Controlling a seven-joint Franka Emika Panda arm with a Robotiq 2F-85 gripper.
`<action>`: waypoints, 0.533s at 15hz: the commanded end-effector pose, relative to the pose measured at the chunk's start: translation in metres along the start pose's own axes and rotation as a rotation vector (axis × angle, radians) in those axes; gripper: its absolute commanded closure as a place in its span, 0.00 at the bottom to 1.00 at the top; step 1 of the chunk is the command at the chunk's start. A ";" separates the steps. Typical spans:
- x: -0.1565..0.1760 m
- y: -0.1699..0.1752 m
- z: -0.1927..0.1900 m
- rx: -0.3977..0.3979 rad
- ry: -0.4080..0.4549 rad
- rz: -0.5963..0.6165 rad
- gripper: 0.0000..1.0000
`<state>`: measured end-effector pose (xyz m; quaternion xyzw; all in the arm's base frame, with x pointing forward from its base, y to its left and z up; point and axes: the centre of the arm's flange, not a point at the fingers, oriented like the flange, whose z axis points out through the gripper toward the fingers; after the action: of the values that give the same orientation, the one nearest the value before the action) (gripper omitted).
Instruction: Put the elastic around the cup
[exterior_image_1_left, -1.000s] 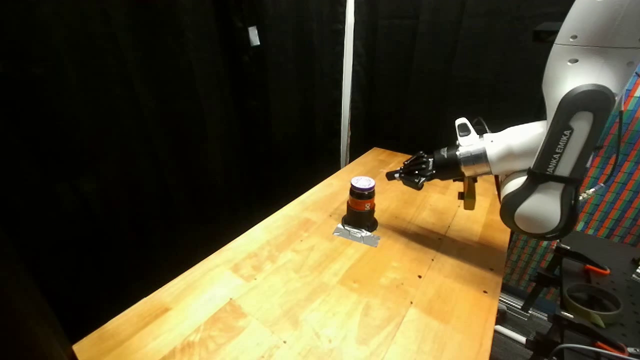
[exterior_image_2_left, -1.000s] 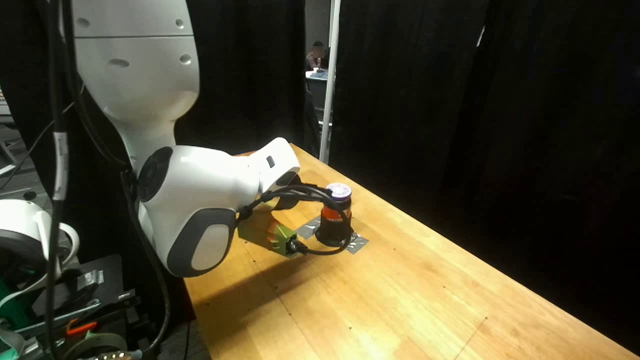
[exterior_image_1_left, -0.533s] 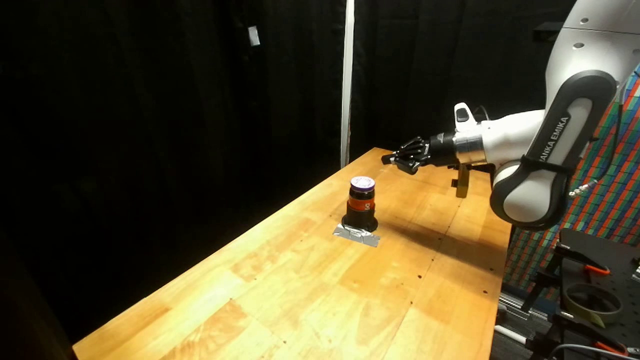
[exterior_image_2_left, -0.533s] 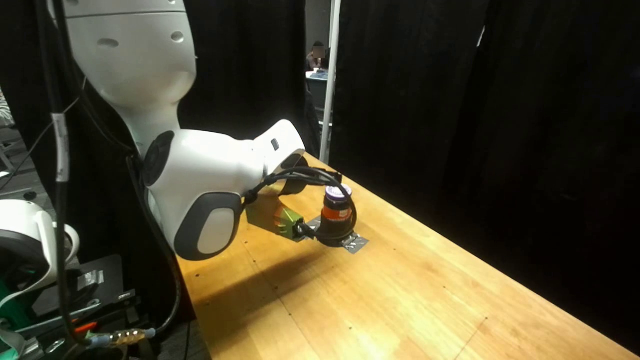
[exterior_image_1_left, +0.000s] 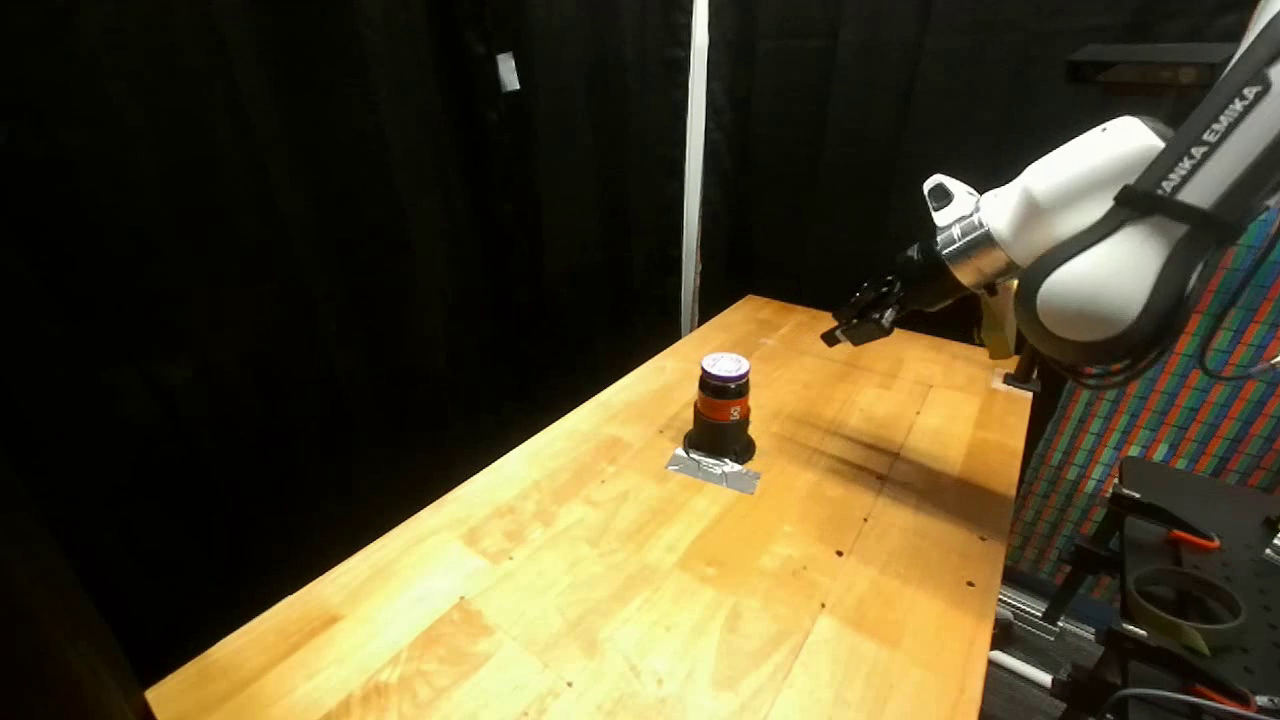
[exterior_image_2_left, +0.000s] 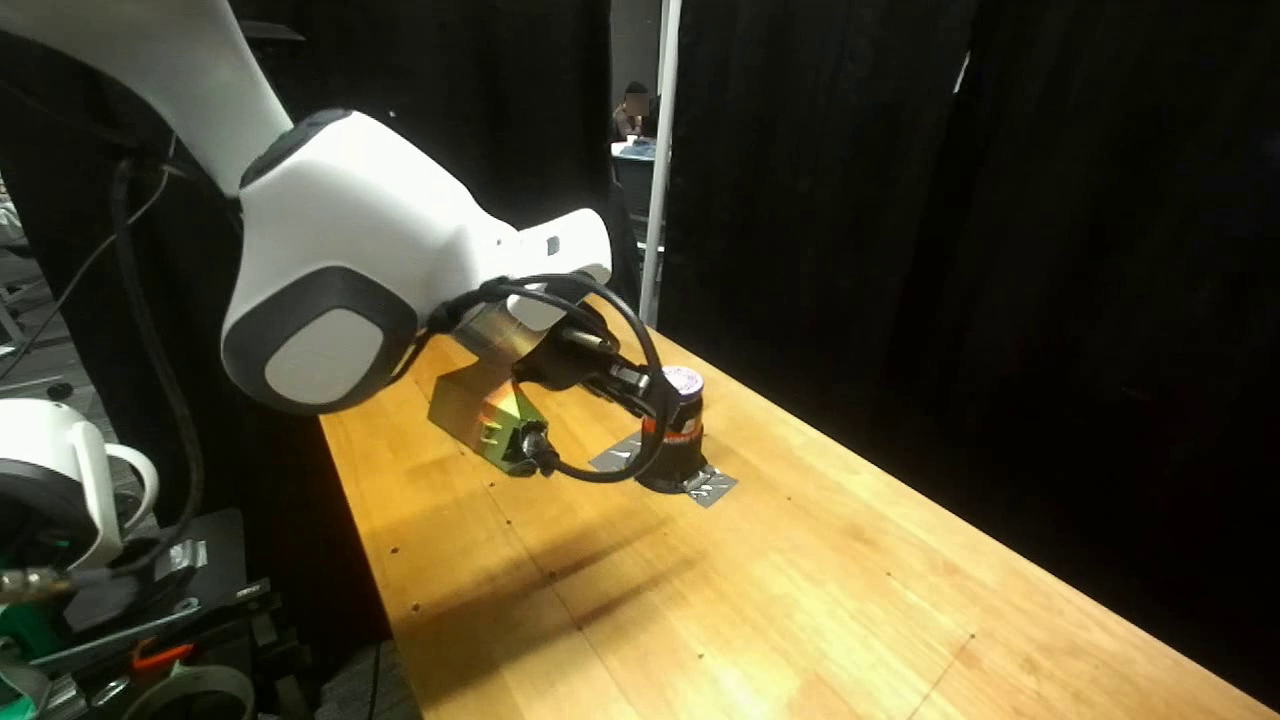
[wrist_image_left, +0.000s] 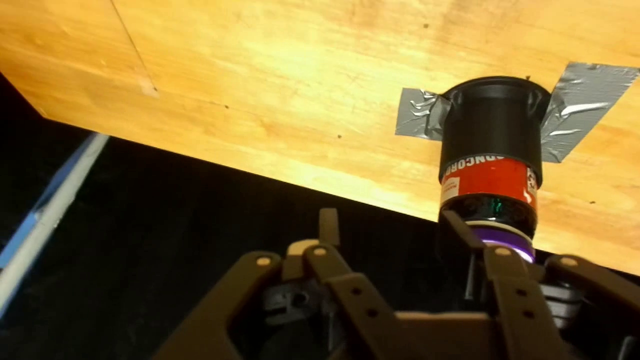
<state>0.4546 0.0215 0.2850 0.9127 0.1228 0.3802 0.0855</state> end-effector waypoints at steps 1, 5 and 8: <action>0.057 0.016 -0.060 -0.061 -0.096 0.051 0.13; 0.055 0.055 -0.080 -0.113 -0.121 0.099 0.00; 0.042 0.068 -0.084 -0.122 -0.131 0.152 0.00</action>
<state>0.4343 -0.0462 0.3167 0.9358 0.0419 0.3305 0.1153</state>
